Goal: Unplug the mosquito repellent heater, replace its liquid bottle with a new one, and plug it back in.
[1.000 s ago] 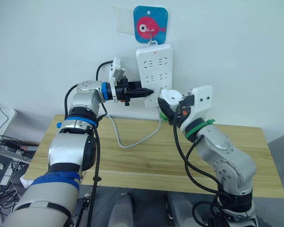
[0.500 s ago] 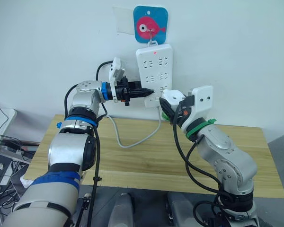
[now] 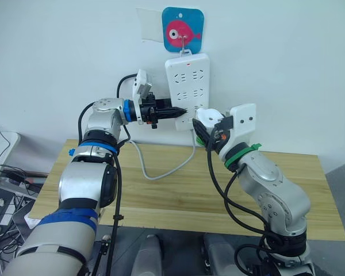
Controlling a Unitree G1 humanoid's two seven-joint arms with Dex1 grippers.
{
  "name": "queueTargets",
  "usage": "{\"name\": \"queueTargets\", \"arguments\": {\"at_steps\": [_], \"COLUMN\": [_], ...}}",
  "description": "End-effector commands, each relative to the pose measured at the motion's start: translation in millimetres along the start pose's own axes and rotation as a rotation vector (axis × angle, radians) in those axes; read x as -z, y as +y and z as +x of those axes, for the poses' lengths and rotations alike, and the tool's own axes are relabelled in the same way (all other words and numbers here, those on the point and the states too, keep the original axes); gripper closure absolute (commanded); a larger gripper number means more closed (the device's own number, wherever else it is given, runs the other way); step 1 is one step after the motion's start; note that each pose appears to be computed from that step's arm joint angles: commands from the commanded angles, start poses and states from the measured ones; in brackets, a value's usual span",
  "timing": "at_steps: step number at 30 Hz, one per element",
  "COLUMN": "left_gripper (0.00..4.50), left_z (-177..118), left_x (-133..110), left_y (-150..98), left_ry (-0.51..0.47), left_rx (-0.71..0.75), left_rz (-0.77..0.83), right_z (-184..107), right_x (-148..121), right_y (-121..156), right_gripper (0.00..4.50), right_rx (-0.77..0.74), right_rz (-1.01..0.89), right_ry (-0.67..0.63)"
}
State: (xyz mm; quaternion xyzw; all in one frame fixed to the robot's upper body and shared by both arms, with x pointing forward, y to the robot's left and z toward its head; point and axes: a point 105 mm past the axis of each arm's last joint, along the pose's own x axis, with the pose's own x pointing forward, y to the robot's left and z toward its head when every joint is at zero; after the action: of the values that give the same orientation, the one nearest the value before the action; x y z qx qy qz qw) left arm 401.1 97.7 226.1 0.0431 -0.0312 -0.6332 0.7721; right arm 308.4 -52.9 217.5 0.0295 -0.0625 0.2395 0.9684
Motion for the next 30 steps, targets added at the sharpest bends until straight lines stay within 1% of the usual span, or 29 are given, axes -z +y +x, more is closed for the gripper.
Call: {"name": "queueTargets", "arguments": {"at_steps": [1, 17, 30], "left_gripper": [3.20, 3.20, 3.20], "left_z": [0.8, 2.8, 4.5], "left_x": [-10.9, -9.7, -10.1], "left_y": [0.8, 0.1, 0.8], "left_ry": [-0.020, -0.018, -0.040], "left_rx": [0.001, 0.004, -0.008], "left_rz": [0.034, 0.042, 0.024], "right_z": [0.2, 4.9, 13.4], "right_x": [-15.1, -18.1, -17.3], "right_y": [4.5, -0.9, 1.6], "right_gripper": [1.50, 1.50, 1.50], "right_rx": [-0.013, 0.045, 0.098], "right_rz": [-0.025, -0.063, -0.063], "right_ry": [-0.059, -0.027, -0.017]}}
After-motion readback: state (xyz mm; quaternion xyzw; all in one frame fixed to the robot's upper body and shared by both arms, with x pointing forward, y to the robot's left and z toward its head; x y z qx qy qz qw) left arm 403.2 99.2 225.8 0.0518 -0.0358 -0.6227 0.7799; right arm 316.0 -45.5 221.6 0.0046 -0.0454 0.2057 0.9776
